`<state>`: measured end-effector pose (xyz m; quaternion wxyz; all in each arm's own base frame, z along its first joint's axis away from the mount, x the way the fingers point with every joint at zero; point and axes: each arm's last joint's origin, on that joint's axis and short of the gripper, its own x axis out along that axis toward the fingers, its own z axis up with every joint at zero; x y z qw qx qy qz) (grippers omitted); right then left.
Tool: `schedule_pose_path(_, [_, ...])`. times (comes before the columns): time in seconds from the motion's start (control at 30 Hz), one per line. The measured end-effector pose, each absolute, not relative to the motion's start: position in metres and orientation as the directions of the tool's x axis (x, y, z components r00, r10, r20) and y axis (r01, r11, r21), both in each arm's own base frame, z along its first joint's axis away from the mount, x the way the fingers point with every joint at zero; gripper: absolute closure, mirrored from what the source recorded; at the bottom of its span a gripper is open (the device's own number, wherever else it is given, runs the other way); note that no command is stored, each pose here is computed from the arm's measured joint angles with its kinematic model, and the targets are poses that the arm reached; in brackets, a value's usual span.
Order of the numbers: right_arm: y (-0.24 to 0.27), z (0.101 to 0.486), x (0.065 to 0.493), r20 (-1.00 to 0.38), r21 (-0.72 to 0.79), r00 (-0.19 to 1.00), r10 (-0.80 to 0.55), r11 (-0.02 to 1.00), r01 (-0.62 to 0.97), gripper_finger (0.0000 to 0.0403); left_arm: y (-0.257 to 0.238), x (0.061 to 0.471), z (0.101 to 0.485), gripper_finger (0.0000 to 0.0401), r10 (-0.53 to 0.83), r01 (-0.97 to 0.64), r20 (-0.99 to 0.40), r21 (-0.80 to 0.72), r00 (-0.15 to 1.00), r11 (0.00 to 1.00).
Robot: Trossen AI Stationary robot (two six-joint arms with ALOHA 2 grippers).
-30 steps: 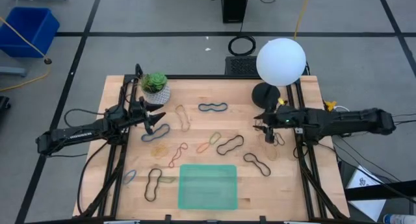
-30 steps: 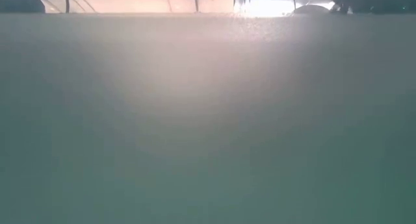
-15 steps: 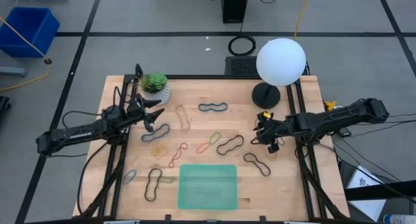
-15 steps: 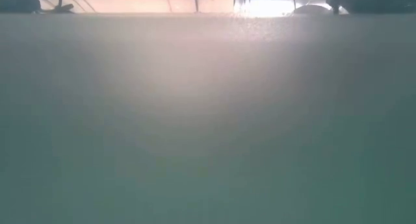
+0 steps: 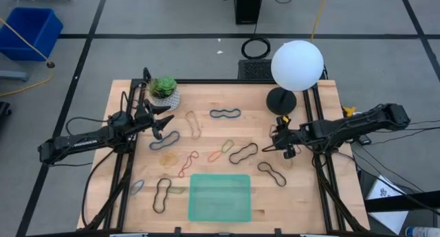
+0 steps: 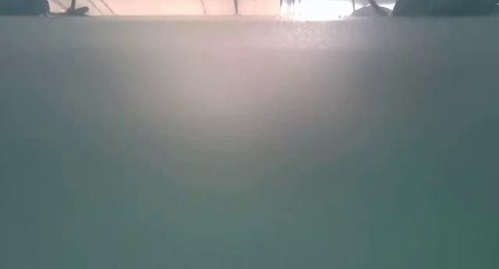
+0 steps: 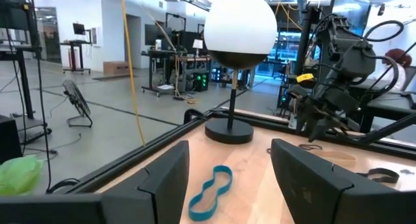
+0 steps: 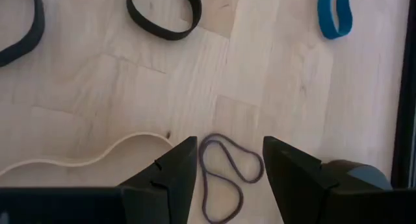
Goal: Pick and place rubber bands into bin
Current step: Put the right large brown rubberband into the green bin
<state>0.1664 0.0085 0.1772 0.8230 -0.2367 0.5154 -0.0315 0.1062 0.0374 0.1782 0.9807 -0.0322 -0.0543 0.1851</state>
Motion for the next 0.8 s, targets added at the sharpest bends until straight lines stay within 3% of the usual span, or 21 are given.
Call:
schedule_pose_path(0.17, [0.007, 0.176, 0.166, -0.874, -0.311, 0.455, -0.169, 0.915, -0.259, 0.0234, 0.037, 0.106, 0.178, 0.0178, 0.366, -0.359, 0.093, -0.081, 0.926, 0.930])
schedule_pose_path(0.8, [-0.001, 0.145, 0.161, -0.927, -0.252, 0.347, -0.145, 0.925, -0.284, 0.0234, 0.037, 0.106, 0.177, 0.0178, 0.367, -0.361, 0.077, -0.077, 0.927, 0.929])
